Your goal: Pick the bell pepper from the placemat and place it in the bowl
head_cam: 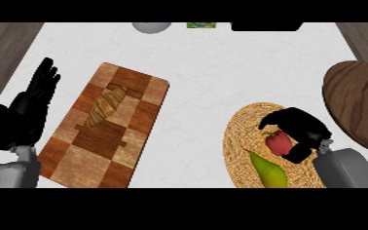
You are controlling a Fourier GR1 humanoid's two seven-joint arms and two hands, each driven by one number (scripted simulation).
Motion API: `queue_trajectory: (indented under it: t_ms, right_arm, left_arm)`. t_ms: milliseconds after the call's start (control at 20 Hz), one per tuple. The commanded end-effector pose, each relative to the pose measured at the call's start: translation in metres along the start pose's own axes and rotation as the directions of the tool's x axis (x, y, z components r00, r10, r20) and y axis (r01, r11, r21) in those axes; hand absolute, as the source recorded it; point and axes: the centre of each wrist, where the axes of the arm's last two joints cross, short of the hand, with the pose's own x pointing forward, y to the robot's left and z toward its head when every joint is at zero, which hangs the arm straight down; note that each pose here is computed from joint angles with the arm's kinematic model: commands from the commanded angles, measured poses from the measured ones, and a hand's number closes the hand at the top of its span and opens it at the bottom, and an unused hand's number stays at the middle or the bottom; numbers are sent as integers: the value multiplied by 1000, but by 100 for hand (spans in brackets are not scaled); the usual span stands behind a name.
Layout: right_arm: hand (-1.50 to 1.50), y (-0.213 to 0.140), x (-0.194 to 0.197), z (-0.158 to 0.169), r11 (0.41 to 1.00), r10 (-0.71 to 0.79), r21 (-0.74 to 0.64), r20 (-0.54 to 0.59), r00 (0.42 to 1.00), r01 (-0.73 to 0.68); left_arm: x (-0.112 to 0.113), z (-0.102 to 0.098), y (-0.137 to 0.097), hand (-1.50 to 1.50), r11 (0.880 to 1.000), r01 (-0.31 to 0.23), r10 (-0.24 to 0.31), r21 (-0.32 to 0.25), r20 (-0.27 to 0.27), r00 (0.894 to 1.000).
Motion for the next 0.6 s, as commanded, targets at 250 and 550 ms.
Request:
queue_trajectory:
  t_ms: [250, 550]
  right_arm:
    - [150, 17, -1, -29, 1000, -17, -8, 90, 996, 18]
    - [150, 9, 9, -16, 994, -5, -112, 66, 998, 12]
  left_arm:
    - [-11, -3, 12, 0, 1000, -8, 8, 11, -1, 1000]
    - [-25, 11, 3, 0, 1000, -2, 2, -3, -18, 1000]
